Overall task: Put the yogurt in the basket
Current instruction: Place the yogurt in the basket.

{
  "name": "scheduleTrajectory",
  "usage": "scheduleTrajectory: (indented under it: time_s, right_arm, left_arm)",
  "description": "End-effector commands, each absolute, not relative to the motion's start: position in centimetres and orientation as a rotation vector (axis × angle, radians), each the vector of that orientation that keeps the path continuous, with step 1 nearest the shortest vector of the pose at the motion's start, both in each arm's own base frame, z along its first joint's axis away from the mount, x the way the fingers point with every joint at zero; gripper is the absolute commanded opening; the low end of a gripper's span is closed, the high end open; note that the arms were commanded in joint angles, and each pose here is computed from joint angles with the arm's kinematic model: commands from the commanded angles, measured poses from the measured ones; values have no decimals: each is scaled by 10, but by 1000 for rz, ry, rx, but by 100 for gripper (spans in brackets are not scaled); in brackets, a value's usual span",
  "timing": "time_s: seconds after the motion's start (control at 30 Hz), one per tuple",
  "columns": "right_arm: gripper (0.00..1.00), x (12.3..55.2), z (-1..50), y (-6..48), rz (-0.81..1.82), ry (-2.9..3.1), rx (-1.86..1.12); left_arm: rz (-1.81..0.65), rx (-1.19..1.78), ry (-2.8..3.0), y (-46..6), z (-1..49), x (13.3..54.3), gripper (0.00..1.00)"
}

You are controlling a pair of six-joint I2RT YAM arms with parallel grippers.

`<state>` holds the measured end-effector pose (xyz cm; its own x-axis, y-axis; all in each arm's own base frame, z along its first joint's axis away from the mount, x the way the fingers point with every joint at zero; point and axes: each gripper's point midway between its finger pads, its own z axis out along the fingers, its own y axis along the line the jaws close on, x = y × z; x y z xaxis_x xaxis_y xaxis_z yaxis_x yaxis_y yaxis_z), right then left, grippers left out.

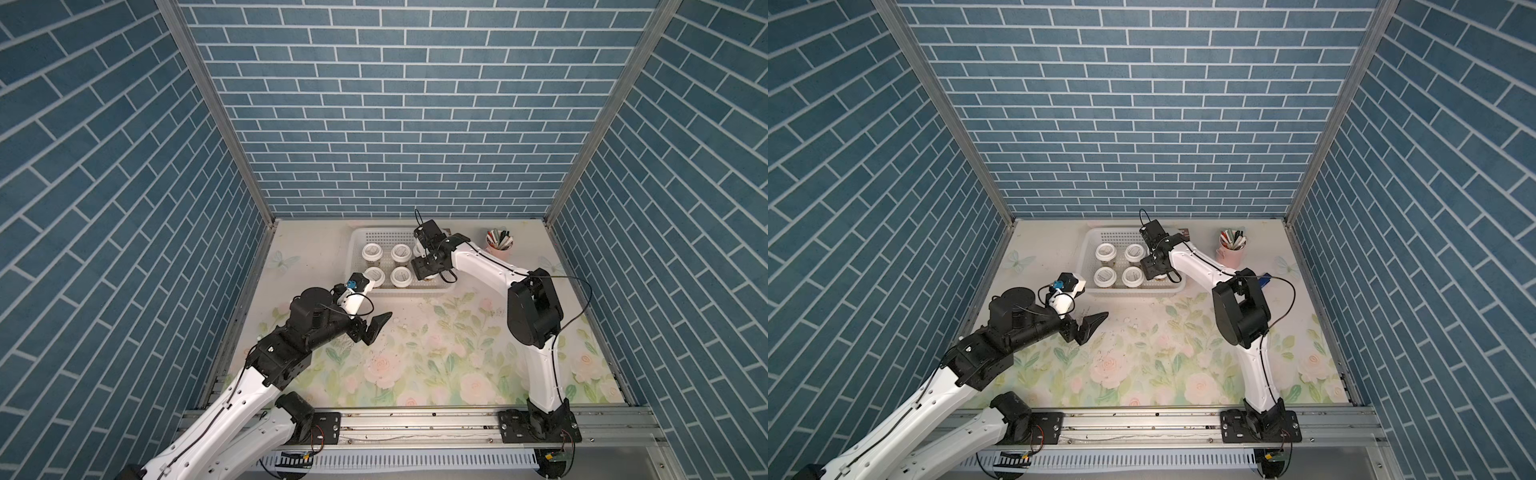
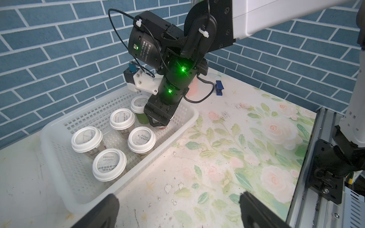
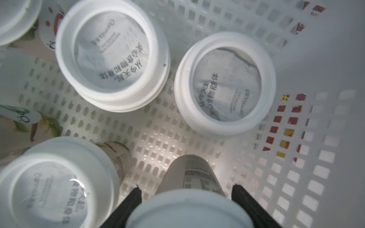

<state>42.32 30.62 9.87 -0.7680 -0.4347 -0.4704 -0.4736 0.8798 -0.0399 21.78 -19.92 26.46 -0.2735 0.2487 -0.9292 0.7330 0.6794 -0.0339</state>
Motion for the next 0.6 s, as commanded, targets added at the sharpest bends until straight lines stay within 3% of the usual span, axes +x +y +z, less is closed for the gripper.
scheduleTrajectory:
  time_s: [0.0,0.57]
  right_arm:
    - [73,423,84,307,123,2587,-688]
    - [73,417,60,306,128,2624,-695]
  left_arm:
    - [-580,774,1815,-201,271,218,100]
    - [-581,780,1829,-203,269,219,100]
